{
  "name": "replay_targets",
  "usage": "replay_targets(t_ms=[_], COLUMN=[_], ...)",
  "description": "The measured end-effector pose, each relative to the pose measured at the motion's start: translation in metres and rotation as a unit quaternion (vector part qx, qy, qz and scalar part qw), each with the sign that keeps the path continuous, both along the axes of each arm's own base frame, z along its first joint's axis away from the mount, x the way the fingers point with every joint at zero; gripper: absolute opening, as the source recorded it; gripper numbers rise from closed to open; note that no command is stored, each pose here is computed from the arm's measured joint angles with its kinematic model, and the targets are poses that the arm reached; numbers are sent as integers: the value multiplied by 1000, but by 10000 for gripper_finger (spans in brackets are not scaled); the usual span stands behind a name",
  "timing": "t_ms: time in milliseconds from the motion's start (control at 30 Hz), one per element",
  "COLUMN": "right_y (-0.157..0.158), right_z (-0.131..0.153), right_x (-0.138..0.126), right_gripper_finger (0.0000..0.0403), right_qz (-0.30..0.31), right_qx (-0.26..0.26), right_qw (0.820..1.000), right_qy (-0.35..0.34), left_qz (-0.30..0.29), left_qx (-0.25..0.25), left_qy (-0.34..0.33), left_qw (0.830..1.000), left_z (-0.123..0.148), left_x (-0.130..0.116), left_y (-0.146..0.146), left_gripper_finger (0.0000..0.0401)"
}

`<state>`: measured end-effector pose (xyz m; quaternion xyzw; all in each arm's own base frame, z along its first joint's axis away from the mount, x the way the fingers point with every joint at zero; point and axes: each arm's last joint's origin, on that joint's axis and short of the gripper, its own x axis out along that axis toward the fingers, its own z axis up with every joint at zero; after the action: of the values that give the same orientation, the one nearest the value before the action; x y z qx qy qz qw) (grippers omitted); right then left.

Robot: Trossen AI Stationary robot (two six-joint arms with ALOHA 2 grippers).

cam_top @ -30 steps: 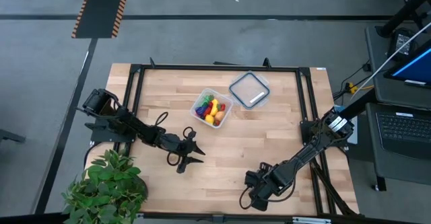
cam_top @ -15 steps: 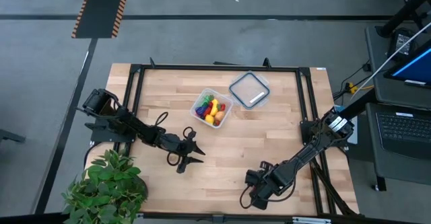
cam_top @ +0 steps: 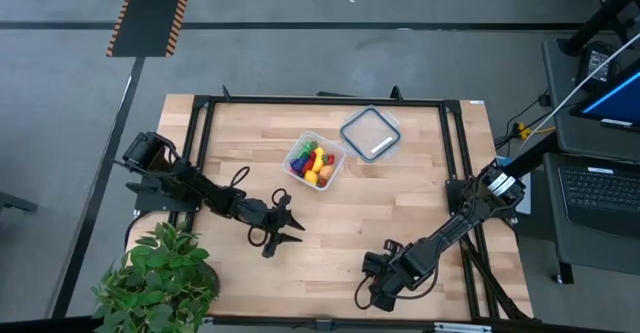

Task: Pick and placing Produce into tupperware
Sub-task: Put the red cherry into the transparent container

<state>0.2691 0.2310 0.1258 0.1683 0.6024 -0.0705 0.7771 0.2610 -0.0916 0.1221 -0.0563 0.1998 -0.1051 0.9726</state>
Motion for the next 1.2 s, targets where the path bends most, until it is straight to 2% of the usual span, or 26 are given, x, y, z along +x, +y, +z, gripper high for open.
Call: replay_targets(t_ms=[300,533,667,767,967,1100,1200], right_y=[-1,-1,-1,0,0,-1,-4], right_z=[0,0,0,1,1,1,0], right_x=[0,0,1,1,0,-1,0], right_gripper_finger=[92,22,9,34,135,193,218], right_qz=[-3,-5,-1,0,9,47,70], right_qx=[-6,-6,-5,-4,-6,-18,-30], right_qw=[1000,1000,1000,1000,1000,999,997], right_qy=[-1,-4,-5,-5,1,2,6], left_qz=[0,0,0,0,0,0,0], left_qx=[0,0,0,0,0,0,0], left_qy=[0,0,0,0,0,0,0], left_qw=[1000,1000,1000,1000,1000,1000,1000], left_z=[0,0,0,0,0,0,0], left_x=[0,0,0,0,0,0,0], left_y=[0,0,0,0,0,0,0], left_gripper_finger=[149,149,149,149,149,149,149])
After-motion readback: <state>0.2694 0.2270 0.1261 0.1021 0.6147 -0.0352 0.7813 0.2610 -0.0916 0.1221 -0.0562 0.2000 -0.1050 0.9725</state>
